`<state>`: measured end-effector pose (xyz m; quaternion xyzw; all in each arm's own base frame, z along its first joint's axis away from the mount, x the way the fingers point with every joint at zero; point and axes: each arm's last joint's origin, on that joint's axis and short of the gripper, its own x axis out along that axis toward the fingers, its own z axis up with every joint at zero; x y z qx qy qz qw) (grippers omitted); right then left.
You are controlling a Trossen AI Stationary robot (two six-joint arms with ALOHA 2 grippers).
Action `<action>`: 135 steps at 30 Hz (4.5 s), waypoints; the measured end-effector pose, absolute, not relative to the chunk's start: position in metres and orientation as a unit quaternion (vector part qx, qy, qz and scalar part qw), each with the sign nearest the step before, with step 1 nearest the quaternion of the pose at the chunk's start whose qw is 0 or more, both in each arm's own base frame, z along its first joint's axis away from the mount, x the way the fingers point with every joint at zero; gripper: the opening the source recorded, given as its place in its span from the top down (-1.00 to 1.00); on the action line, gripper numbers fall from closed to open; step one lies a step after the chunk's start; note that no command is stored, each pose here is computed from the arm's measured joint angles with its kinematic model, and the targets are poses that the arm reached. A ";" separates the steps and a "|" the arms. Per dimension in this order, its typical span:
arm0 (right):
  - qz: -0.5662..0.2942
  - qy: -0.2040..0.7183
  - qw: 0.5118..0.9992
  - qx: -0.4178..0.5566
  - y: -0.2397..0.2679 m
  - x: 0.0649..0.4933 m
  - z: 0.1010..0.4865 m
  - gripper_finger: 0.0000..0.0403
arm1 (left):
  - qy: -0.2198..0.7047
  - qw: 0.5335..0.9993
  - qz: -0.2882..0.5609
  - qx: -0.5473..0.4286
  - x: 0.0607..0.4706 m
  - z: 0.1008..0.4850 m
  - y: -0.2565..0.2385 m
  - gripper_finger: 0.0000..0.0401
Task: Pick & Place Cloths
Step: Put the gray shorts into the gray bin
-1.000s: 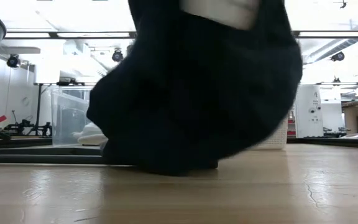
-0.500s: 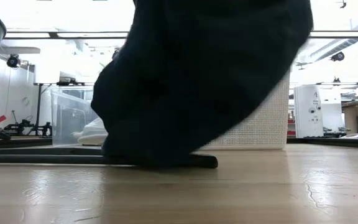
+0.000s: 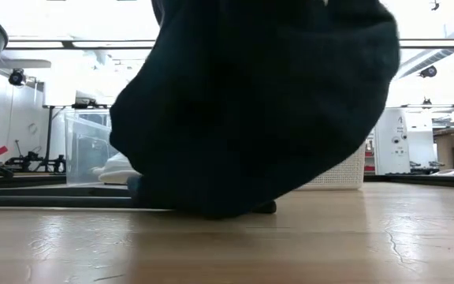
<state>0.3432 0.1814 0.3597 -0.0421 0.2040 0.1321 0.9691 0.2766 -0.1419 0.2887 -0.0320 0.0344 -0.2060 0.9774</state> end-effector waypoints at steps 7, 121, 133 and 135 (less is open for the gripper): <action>0.121 0.200 0.971 -0.042 0.179 0.345 0.359 0.96 | 0.029 0.980 -0.194 -0.035 0.281 0.293 -0.140 0.01; -0.017 0.333 0.941 -0.053 0.169 0.327 0.269 0.60 | 0.506 0.794 -0.103 -0.321 0.161 0.236 -0.194 0.17; -0.022 0.340 0.939 -0.047 0.169 0.326 0.264 0.47 | 0.472 0.815 -0.162 -0.295 0.158 0.251 -0.190 -0.35; -0.022 0.340 0.939 -0.047 0.169 0.326 0.264 0.45 | 0.460 0.824 -0.176 -0.279 0.157 0.256 -0.187 -0.36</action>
